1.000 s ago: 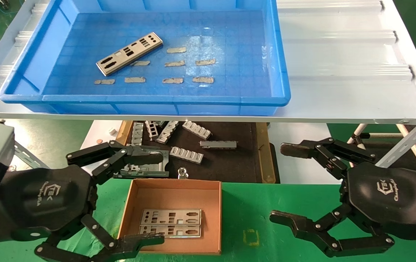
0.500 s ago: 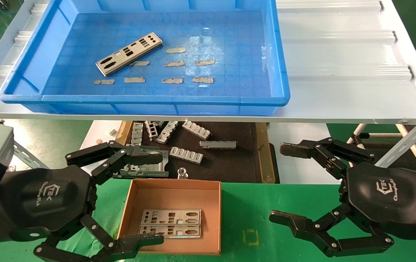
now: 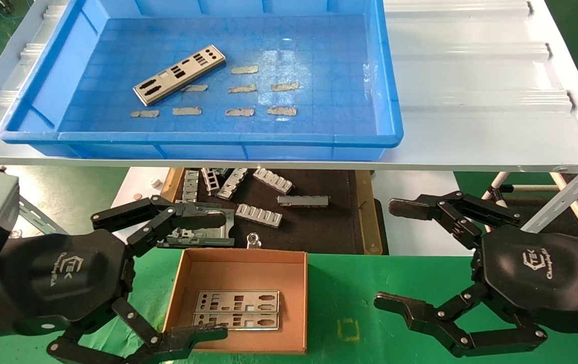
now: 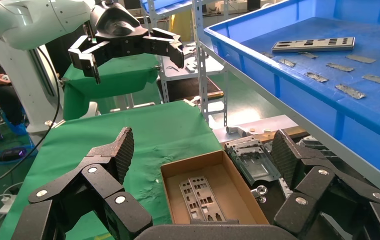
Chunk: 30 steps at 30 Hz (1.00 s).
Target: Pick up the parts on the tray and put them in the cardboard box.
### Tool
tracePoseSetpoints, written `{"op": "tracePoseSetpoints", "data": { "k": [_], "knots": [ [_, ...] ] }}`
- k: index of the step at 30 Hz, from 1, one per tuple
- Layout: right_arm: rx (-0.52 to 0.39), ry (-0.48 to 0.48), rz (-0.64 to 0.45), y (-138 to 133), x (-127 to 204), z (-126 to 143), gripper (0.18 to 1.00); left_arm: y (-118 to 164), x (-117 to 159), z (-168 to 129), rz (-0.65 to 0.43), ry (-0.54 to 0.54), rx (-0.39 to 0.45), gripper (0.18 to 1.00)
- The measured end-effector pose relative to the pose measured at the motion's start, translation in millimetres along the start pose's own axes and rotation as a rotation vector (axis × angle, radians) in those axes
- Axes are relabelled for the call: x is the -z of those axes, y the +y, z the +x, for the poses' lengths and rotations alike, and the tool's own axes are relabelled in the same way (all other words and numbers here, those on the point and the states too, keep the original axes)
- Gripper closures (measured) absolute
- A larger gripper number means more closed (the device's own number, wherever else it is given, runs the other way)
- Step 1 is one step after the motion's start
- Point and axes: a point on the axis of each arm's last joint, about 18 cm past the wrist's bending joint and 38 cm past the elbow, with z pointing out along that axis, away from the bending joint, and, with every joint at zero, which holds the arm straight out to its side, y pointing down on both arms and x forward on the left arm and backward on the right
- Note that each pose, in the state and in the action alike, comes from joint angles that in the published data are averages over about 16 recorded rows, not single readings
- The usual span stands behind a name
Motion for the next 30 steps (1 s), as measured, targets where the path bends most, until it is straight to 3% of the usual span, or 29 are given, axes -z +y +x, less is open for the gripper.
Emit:
{"op": "tracePoseSetpoints", "data": {
  "k": [30],
  "knots": [
    [0.000, 0.000, 0.000, 0.0, 0.0, 0.0, 0.178, 0.0, 0.0, 0.0, 0.000, 0.000, 0.000, 0.184]
  ]
}}
